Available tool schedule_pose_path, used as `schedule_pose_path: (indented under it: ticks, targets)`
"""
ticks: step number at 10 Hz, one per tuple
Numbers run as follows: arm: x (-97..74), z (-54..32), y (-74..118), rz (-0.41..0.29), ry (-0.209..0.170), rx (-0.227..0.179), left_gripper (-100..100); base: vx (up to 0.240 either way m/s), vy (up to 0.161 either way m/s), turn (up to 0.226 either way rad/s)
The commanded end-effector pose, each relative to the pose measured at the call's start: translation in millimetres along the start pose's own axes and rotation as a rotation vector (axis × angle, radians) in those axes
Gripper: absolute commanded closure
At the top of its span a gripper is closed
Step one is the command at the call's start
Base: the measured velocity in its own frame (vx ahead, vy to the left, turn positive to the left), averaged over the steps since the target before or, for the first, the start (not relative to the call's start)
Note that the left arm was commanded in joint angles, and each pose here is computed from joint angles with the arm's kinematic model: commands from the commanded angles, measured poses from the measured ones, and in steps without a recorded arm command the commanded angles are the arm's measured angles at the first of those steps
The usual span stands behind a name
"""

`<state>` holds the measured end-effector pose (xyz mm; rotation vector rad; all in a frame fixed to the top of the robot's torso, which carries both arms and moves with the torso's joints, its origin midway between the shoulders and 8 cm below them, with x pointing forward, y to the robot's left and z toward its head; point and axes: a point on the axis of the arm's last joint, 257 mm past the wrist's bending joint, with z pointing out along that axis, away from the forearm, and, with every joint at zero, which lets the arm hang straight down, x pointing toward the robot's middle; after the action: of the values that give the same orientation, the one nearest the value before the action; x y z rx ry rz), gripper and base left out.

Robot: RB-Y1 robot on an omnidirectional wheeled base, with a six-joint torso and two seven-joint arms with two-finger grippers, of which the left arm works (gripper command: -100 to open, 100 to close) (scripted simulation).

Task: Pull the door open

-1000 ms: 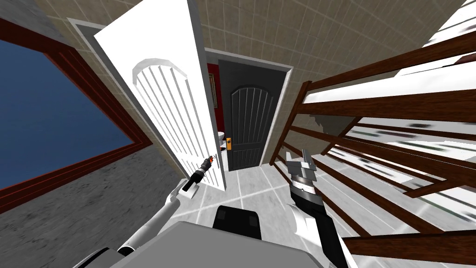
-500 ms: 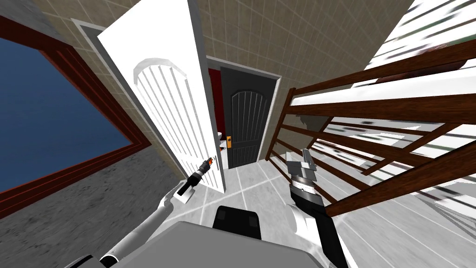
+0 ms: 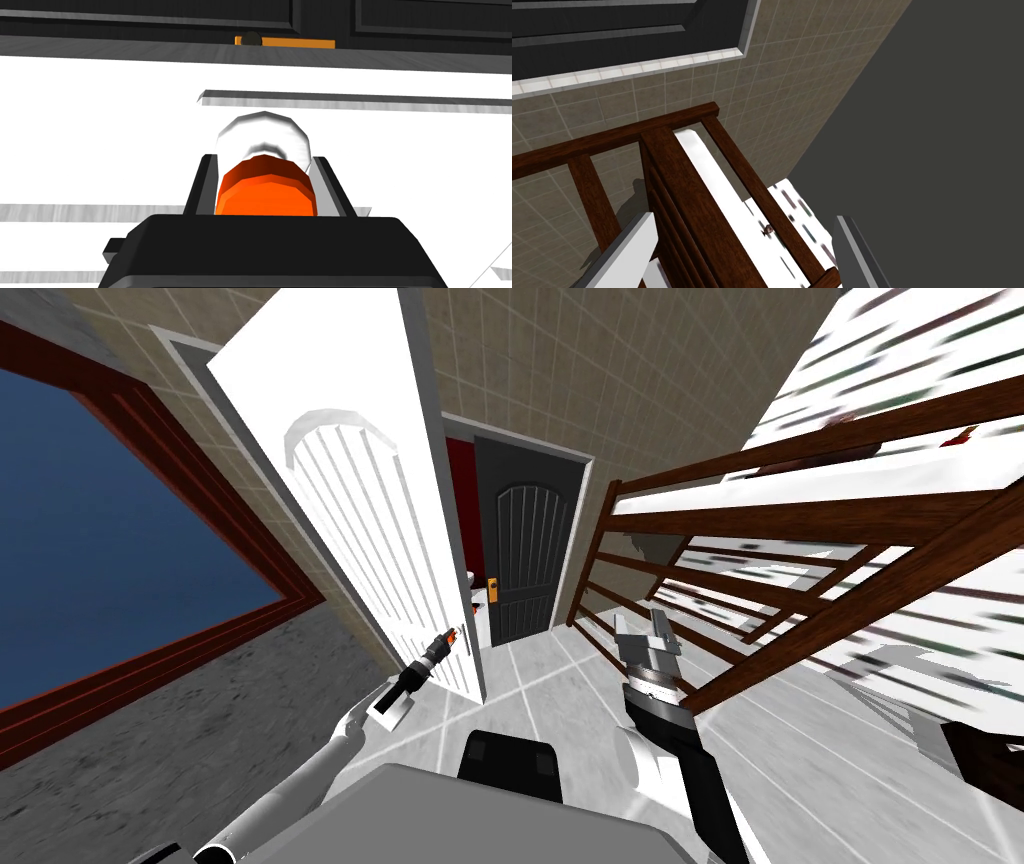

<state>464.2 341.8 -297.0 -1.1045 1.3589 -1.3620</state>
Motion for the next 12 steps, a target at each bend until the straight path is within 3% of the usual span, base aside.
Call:
schedule_pose_path:
  ticks: [1,5,7,8,12]
  targets:
    - [-1.1,-7.8,0.8,0.002,0.018,-0.001,100,-0.193,0.125,-0.145]
    - [-1.7,-24.0,-0.6,0.002,0.065,-0.001,100,-0.227,0.113,-0.115]
    - [-0.9,-26.1,2.1,0.002,0.069,-0.008,100,-0.145,0.073,-0.046]
    - [-1.2,-32.0,4.1,0.001,0.082,-0.011,100,-0.14,0.098,-0.14]
    - [-2.7,-42.7,2.0,0.002,0.116,-0.006,100,-0.175,0.12,-0.142]
